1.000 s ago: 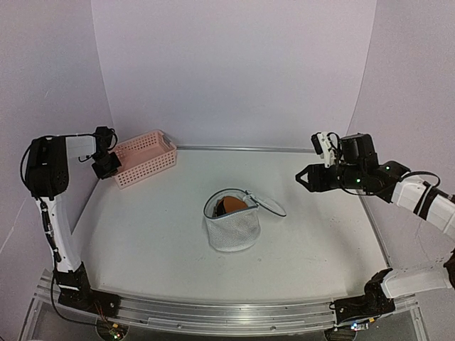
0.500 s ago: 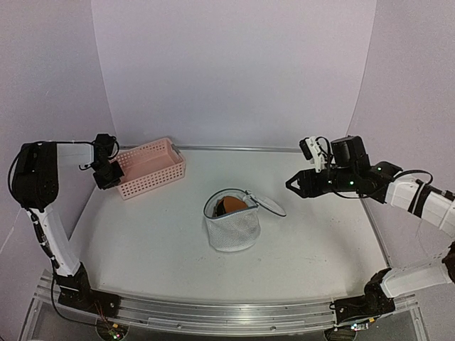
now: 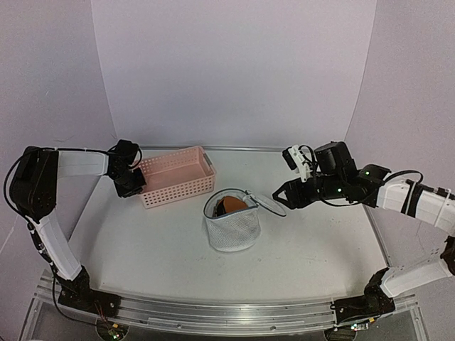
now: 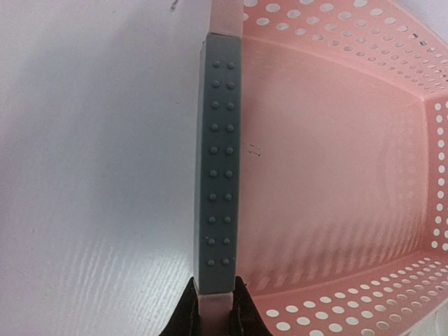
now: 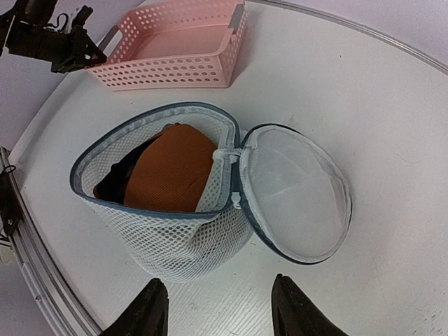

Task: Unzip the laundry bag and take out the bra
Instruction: Hold the bin at the center of the board.

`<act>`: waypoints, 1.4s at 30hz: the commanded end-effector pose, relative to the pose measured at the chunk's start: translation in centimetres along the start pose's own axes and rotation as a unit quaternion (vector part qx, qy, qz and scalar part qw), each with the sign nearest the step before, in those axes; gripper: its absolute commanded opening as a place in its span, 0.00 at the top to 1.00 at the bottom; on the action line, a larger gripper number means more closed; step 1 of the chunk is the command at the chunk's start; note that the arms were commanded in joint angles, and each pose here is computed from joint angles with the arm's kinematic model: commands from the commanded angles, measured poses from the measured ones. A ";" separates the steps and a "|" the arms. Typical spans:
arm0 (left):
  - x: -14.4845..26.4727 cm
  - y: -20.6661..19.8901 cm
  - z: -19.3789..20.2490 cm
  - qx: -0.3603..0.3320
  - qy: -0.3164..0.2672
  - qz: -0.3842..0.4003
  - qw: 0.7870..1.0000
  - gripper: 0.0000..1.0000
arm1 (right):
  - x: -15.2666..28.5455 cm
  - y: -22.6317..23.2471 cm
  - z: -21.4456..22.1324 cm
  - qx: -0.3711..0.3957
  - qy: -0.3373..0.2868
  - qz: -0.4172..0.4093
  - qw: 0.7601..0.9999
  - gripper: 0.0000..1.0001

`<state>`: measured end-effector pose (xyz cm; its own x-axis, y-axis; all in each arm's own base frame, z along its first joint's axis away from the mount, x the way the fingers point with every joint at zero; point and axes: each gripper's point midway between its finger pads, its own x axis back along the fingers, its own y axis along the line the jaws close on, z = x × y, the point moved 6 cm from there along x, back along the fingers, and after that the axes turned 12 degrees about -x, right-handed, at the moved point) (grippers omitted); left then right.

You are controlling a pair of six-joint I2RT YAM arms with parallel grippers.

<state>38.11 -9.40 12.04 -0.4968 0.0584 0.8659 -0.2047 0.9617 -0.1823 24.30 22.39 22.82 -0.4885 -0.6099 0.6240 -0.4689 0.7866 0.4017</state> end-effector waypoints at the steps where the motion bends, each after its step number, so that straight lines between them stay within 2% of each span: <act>1: 1.6 -3.3 0.6 -0.002 -0.010 0.039 0.999 1.00 | 0.7 1.9 -2.3 0.023 -0.042 -0.012 0.999 0.49; 6: 1.6 -6.1 1.6 -0.019 -0.007 0.053 0.998 1.00 | 0.7 2.3 -2.1 0.028 -0.040 -0.008 0.999 0.49; 14: 2.0 -7.8 3.4 -0.019 -0.003 0.056 0.998 1.00 | 0.9 2.6 -1.7 0.033 -0.037 -0.004 0.999 0.49; 16: 2.2 -7.8 3.4 -0.017 -0.007 0.054 0.998 0.95 | 1.0 2.6 -1.8 0.033 -0.038 -0.004 0.999 0.49; 22: 2.7 -8.1 2.8 -0.021 -0.019 0.057 0.998 0.65 | 0.9 2.8 -1.8 0.032 -0.038 -0.002 0.999 0.48; 27: 4.1 -8.3 1.7 -0.026 -0.039 0.057 0.997 0.49 | 1.4 3.2 -2.3 0.035 -0.043 -0.001 0.998 0.48; 34: 8.0 -8.9 0.6 -0.031 -0.067 0.084 0.994 0.42 | 1.3 4.5 -2.9 0.048 -0.039 -0.006 0.998 0.48; 42: 11.7 -12.7 3.0 -0.071 -0.070 0.147 0.984 0.36 | -1.7 6.6 -4.0 0.052 -0.012 -0.024 0.998 0.49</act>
<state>33.54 -19.30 19.65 -0.6008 0.2283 0.7661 -0.0110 0.9559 -0.2935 24.13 26.76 25.65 -0.4868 -0.6154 0.6199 -0.5363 0.7708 0.3439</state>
